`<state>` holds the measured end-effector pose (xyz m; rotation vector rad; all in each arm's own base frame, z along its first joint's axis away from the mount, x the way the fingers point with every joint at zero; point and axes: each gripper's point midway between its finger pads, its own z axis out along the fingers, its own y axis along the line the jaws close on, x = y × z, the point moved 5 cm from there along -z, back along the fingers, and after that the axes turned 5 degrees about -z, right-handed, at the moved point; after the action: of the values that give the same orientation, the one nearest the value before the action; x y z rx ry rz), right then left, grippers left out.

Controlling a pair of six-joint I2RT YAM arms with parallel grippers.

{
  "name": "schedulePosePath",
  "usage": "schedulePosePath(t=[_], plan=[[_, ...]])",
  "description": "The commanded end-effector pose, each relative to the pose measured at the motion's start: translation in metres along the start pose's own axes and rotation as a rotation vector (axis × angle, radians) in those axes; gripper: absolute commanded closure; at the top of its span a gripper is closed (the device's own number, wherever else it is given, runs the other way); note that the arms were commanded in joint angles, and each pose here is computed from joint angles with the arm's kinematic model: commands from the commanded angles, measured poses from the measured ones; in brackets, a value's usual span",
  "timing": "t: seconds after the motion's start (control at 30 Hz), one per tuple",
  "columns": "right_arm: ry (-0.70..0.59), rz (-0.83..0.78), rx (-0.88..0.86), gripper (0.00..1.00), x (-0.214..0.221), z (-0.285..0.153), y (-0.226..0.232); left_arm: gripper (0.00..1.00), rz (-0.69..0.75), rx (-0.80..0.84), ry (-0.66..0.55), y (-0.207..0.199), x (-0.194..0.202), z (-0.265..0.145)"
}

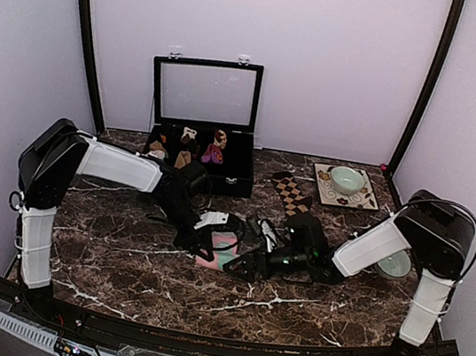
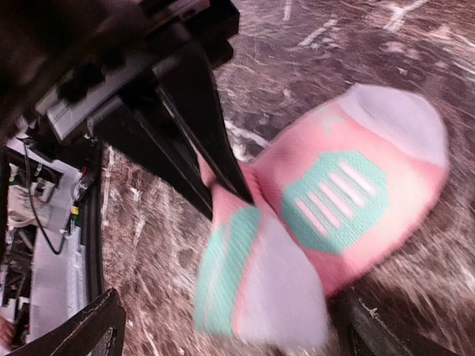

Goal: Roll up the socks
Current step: Roll the sock at the center of the board.

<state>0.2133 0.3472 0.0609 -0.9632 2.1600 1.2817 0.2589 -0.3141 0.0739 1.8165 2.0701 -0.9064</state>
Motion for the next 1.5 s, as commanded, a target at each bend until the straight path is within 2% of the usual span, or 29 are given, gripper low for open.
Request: schedulePosePath(t=[0.0, 0.1, 0.17, 0.2, 0.3, 0.4, 0.43, 0.57, 0.63, 0.77, 0.87, 1.2, 1.47], plan=[[0.146, 0.112, 0.319, 0.01, 0.07, -0.028, -0.045, 1.0, -0.164, 0.036, 0.214, 0.003, 0.052, 0.021], [0.006, 0.01, 0.422, 0.01, 0.052, -0.054, -0.039, 1.0, -0.232, 0.085, 0.222, 0.007, 0.056, 0.024], [-0.129, -0.091, 0.457, 0.01, 0.035, -0.075, -0.027, 1.0, -0.283, 0.132, 0.225, 0.01, 0.056, 0.024], [-0.236, -0.131, 0.462, 0.01, 0.019, -0.091, -0.016, 1.0, -0.303, 0.149, 0.225, 0.013, 0.055, 0.024], [-0.407, -0.11, 0.505, 0.01, 0.003, -0.116, -0.01, 1.0, -0.342, 0.194, 0.23, 0.016, 0.056, 0.024], [-0.601, -0.054, 0.414, 0.01, -0.009, -0.142, -0.005, 1.0, -0.374, 0.224, 0.232, 0.019, 0.056, 0.025], [-0.589, -0.053, 0.403, 0.01, -0.013, -0.141, -0.008, 1.0, -0.392, 0.241, 0.236, 0.019, 0.057, 0.026], [-0.301, -0.366, 0.317, 0.01, -0.012, -0.097, 0.004, 1.0, -0.453, 0.292, 0.272, 0.019, 0.063, 0.033], [-0.225, -0.529, 0.292, 0.01, -0.003, -0.085, 0.012, 1.0, -0.47, 0.286, 0.291, 0.022, 0.066, 0.036], [-0.236, -0.791, 0.185, 0.19, 0.007, -0.078, 0.04, 1.0, -0.543, 0.287, 0.283, 0.035, 0.072, 0.032], [-0.146, -0.946, 0.161, 0.26, 0.007, -0.056, 0.054, 1.0, -0.565, 0.287, 0.311, 0.039, 0.078, 0.035], [-0.01, -1.136, 0.073, 0.38, 0.001, -0.004, 0.059, 1.0, -0.589, 0.257, 0.379, 0.044, 0.091, 0.041], [0.057, -1.22, 0.1, 0.42, -0.017, 0.026, 0.044, 1.0, -0.581, 0.251, 0.383, 0.045, 0.09, 0.041]])
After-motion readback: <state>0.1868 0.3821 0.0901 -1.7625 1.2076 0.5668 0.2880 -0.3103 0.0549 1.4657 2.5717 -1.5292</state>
